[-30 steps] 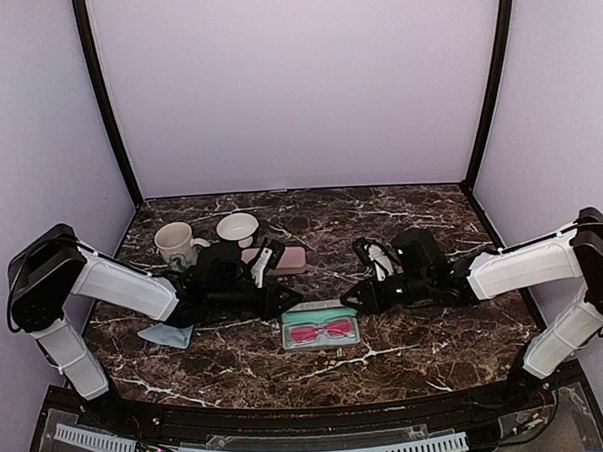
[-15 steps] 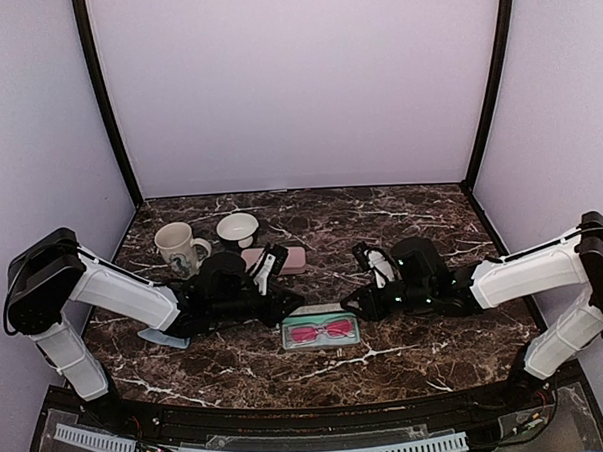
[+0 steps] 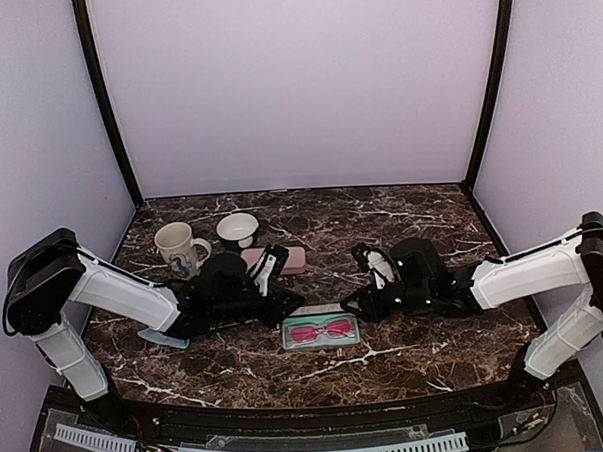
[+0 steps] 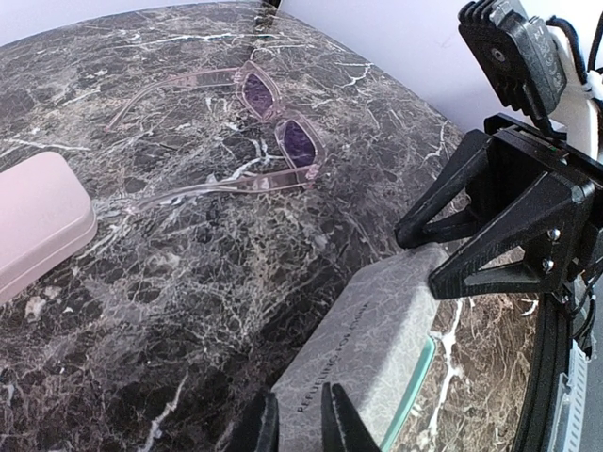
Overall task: Organize the sunglasses
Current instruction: Close the case with sunglasses at the center of the board.
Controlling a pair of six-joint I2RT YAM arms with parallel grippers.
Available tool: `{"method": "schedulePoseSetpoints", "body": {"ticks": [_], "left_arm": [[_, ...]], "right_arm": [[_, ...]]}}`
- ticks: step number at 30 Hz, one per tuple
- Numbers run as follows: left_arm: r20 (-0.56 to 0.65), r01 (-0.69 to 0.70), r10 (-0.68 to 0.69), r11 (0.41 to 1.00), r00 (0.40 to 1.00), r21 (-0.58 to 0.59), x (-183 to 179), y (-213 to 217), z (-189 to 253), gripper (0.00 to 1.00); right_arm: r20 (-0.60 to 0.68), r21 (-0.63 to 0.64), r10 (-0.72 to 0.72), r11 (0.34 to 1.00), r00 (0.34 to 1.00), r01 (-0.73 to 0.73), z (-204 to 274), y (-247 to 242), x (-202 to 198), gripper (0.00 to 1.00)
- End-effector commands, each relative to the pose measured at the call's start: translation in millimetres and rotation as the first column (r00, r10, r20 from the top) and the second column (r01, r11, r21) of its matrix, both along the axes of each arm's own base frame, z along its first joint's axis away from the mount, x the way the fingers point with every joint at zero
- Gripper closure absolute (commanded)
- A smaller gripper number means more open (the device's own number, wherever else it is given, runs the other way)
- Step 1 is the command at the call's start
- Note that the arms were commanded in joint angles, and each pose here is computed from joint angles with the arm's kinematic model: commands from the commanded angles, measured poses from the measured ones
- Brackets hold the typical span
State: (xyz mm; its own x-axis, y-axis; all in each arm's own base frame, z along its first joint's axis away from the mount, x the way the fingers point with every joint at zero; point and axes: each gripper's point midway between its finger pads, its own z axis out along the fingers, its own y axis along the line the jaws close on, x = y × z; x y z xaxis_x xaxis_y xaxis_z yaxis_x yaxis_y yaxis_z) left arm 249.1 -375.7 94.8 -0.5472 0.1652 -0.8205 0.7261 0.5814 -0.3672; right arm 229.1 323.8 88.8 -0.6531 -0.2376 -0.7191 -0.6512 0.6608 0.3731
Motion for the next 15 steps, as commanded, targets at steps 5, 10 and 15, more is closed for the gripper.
{"method": "schedulePoseSetpoints", "body": {"ticks": [5, 10, 15], "left_arm": [[-0.109, 0.086, -0.073, 0.989, 0.991, 0.117, -43, 7, -46, 0.83], [-0.119, 0.087, -0.070, 0.985, 0.990, 0.148, -53, 12, -55, 0.83], [-0.125, 0.093, -0.072, 0.981, 0.990, 0.171, -61, 15, -60, 0.83]], "right_arm": [[-0.045, -0.075, 0.035, 0.996, 0.998, -0.038, -24, -4, -26, 0.61], [-0.056, -0.092, 0.037, 0.995, 0.998, -0.042, -33, -5, -37, 0.61], [-0.066, -0.099, 0.026, 0.995, 0.997, -0.033, -38, -8, -44, 0.61]]}}
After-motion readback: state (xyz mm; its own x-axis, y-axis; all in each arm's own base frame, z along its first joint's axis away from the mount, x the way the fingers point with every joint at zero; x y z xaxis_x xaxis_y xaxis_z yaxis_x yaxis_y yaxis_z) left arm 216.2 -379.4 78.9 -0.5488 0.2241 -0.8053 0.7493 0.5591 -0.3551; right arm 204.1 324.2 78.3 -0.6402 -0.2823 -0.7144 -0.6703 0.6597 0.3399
